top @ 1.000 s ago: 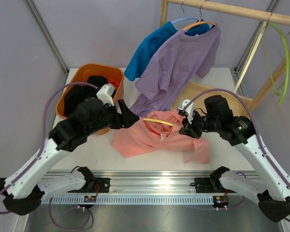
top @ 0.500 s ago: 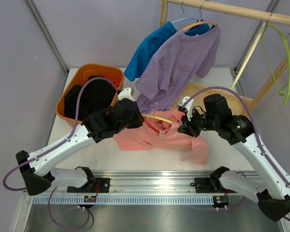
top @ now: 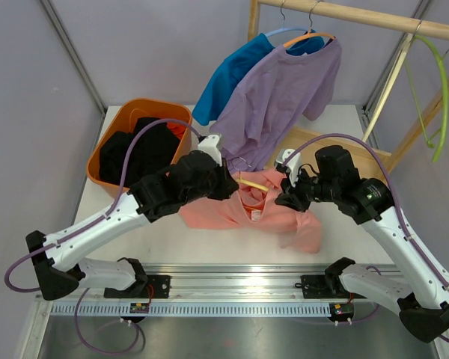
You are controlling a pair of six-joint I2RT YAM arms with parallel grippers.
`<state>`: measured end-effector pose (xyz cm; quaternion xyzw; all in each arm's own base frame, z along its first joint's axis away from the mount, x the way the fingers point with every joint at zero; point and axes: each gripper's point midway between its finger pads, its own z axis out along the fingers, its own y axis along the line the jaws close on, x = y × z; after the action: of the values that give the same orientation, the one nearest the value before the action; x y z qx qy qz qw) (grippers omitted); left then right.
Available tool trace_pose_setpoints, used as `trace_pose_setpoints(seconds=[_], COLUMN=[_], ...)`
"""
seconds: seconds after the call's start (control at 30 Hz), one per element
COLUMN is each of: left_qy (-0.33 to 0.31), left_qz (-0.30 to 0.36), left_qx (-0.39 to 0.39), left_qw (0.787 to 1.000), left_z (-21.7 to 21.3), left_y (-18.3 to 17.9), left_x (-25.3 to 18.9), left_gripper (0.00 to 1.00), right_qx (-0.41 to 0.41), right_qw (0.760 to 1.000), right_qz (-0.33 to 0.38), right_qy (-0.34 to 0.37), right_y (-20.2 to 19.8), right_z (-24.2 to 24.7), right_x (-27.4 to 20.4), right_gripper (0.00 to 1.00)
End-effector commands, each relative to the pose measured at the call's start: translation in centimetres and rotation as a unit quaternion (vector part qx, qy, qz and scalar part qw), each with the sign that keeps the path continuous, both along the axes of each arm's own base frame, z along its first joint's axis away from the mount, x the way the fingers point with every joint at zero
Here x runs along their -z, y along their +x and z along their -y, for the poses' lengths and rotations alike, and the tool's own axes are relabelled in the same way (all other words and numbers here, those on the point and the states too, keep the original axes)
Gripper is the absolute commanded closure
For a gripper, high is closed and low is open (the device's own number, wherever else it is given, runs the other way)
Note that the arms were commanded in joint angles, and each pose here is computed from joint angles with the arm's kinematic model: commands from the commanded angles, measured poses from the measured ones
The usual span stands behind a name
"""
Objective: Remove the t-shirt from the hanger
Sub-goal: Pass the hanger from the right arm to the left
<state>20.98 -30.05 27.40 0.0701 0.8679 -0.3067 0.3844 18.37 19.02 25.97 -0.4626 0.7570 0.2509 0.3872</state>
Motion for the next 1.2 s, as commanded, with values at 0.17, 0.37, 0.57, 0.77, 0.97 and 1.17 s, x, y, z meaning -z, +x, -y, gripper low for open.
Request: trace_pose_setpoints(seconds=[0.17, 0.37, 0.57, 0.77, 0.97, 1.17], left_qy=[-0.159, -0.102, -0.059, -0.013, 0.078, 0.115], left_qz=[0.054, 0.041, 0.092, 0.199, 0.266, 0.277], left_qx=[0.202, 0.185, 0.208, 0.226, 0.235, 0.33], left_qw=[0.965, 0.977, 0.972, 0.954, 0.932, 0.895], left_z=[7.3, 5.8, 2.9, -3.1, -7.2, -4.5], left_y=[-6.5, -5.8, -6.3, -7.6, -7.4, -7.8], left_x=[-9.6, -4.8, -6.1, -11.3, -8.3, -3.8], left_gripper=[1.0, 0.83, 0.22, 0.05, 0.01, 0.03], right_qx=[-0.002, -0.058, -0.113, -0.143, -0.189, -0.243], right_qw=[0.997, 0.995, 0.99, 0.986, 0.978, 0.967], right_qz=[0.057, 0.048, 0.049, 0.054, 0.068, 0.067], right_qy=[0.051, 0.071, 0.075, 0.067, 0.051, 0.029], right_y=[1.5, -0.7, -2.7, -3.6, -4.7, -5.9], right_z=[-1.1, -1.5, -1.5, -1.2, -0.9, -0.5], right_x=[-4.0, -4.7, -4.9, -4.8, -4.8, -4.7], right_gripper=[1.0, 1.0, 1.0, 1.0, 1.0, 1.0])
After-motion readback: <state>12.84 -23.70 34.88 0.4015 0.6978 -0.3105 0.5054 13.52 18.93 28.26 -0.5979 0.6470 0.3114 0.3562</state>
